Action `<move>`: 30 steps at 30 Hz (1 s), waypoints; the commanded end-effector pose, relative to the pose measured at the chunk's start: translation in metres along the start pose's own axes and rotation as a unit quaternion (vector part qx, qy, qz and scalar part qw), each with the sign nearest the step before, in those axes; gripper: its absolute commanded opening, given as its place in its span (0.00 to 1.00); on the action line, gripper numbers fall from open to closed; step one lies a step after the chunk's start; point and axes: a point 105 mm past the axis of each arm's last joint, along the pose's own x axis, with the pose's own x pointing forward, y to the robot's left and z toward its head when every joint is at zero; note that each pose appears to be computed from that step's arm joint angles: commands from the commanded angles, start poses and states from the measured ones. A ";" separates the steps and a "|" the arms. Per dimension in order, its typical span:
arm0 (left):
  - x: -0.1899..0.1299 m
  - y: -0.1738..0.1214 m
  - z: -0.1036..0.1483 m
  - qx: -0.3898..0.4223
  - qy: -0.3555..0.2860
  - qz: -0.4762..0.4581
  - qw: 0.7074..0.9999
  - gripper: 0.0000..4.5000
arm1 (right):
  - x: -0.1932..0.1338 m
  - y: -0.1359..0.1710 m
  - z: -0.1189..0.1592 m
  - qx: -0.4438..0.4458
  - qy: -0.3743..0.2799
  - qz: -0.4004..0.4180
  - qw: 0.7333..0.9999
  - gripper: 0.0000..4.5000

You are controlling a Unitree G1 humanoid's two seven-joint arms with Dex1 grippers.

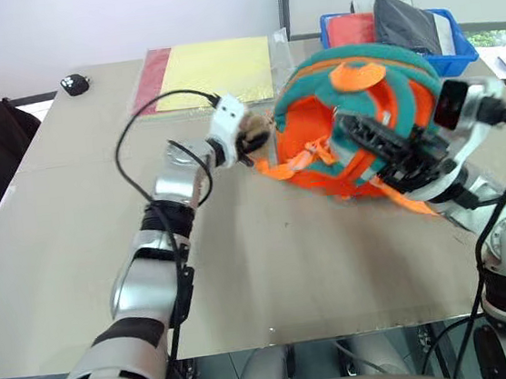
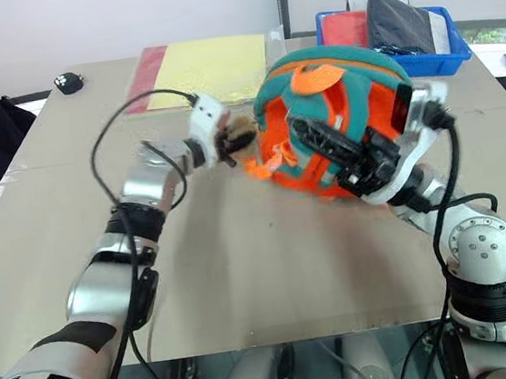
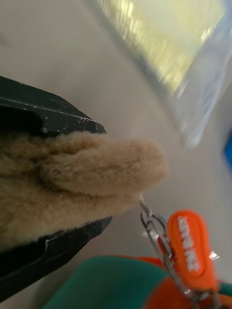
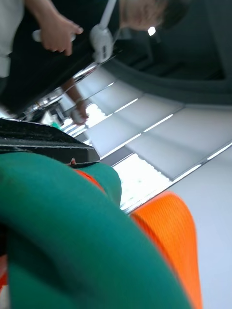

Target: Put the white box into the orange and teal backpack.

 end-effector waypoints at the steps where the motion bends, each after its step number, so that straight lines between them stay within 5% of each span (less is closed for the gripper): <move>1: 0.002 -0.016 -0.034 -0.007 0.070 -0.045 0.997 0.25 | 0.008 0.041 0.037 -0.020 -0.083 0.105 0.991 0.00; 3: 0.003 -0.026 -0.044 0.002 0.094 -0.073 0.993 0.25 | 0.009 0.047 0.045 -0.015 -0.106 0.120 0.987 0.00; 8: -0.010 -0.034 -0.032 -0.022 0.052 -0.118 0.991 0.25 | -0.003 0.020 -0.010 -0.043 0.058 0.024 0.997 0.00; 9: -0.016 -0.036 -0.023 -0.044 0.026 -0.132 0.990 0.48 | -0.009 0.009 -0.024 -0.058 0.100 -0.009 0.993 0.00; 14: -0.071 -0.044 -0.007 -0.089 -0.041 -0.188 0.977 0.99 | -0.048 -0.016 -0.067 -0.091 0.242 -0.086 0.962 0.00; 15: -0.084 -0.046 -0.011 -0.090 -0.037 -0.198 0.975 1.00 | -0.056 -0.021 -0.072 -0.102 0.262 -0.100 0.954 0.00; 21: -0.135 -0.025 -0.037 -0.081 -0.019 -0.124 0.989 1.00 | -0.087 -0.028 -0.062 -0.163 0.283 -0.132 0.936 0.53; 26: -0.163 -0.046 -0.049 -0.051 -0.016 -0.142 0.988 1.00 | -0.122 -0.026 -0.053 -0.256 0.330 -0.121 0.901 0.99; 30: -0.179 -0.066 -0.069 -0.049 0.013 -0.129 0.990 1.00 | -0.148 -0.014 -0.029 -0.303 0.305 -0.147 0.891 0.99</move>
